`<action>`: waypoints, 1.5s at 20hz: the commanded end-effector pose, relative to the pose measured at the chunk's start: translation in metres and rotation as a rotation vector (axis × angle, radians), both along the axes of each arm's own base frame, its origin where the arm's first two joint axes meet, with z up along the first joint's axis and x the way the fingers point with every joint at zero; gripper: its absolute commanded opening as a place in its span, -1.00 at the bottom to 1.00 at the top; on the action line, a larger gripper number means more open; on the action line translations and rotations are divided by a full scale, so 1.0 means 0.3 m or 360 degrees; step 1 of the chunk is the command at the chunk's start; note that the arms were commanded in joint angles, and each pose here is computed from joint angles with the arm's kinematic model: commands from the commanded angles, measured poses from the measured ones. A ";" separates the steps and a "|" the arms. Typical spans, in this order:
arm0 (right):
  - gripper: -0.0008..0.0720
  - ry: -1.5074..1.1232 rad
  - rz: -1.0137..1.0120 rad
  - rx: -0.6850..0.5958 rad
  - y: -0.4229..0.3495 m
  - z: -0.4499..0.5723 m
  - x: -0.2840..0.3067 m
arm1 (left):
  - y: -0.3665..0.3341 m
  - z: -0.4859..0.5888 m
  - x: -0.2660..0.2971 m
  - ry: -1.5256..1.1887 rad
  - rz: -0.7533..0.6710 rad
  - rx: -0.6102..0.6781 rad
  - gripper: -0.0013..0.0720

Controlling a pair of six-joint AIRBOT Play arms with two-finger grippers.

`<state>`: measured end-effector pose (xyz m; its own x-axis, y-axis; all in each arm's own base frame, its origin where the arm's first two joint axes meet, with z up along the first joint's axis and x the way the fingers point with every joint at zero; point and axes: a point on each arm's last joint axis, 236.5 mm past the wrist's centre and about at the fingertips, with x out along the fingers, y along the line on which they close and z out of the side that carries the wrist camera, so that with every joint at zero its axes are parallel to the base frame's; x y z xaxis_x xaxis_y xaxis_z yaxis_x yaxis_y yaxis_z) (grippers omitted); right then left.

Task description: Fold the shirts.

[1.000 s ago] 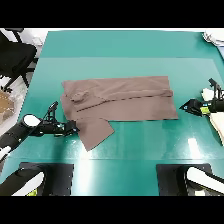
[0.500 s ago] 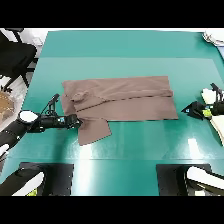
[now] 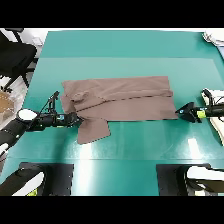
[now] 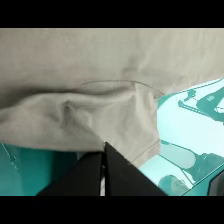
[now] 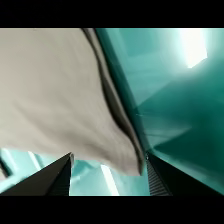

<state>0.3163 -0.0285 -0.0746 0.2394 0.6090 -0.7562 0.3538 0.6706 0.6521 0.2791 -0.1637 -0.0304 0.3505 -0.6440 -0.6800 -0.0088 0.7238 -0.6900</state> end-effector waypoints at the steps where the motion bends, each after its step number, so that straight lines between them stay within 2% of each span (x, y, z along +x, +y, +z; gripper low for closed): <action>1: 0.49 -0.0036 0.0001 0.0048 0.038 0.005 0.031 | 0.000 0.002 0.001 -0.0005 -0.0002 0.0000 -0.91; 4: 0.49 -0.0015 0.0055 0.0043 0.080 0.002 0.029 | -0.001 0.003 0.000 -0.0003 -0.0003 -0.0002 -0.91; 9: 0.48 0.0024 -0.0041 -0.0236 -0.042 -0.008 0.011 | -0.008 0.003 -0.012 0.0013 -0.0024 -0.0011 -0.91; 18: 0.48 0.0206 -0.0125 -0.0148 -0.054 -0.077 -0.144 | -0.006 0.003 -0.010 0.0010 -0.0020 -0.0009 -0.91; 23: 0.46 0.0129 -0.0114 -0.0095 0.034 -0.111 -0.120 | -0.008 0.003 -0.012 0.0014 -0.0023 -0.0013 -0.91; 26: 0.45 0.0091 -0.0080 -0.0152 0.053 -0.123 -0.093 | -0.009 0.004 -0.012 0.0014 -0.0022 -0.0015 -0.91; 28: 0.38 0.0068 -0.0064 -0.0178 0.062 -0.125 -0.077 | -0.011 0.005 -0.016 0.0020 -0.0030 -0.0019 -0.91; 29: 0.22 0.0066 -0.0053 -0.0181 0.069 -0.125 -0.075 | -0.011 0.005 -0.016 0.0020 -0.0030 -0.0019 -0.91; 30: -0.21 0.0065 -0.0054 -0.0175 0.071 -0.124 -0.075 | -0.011 0.005 -0.015 0.0019 -0.0028 -0.0021 -0.91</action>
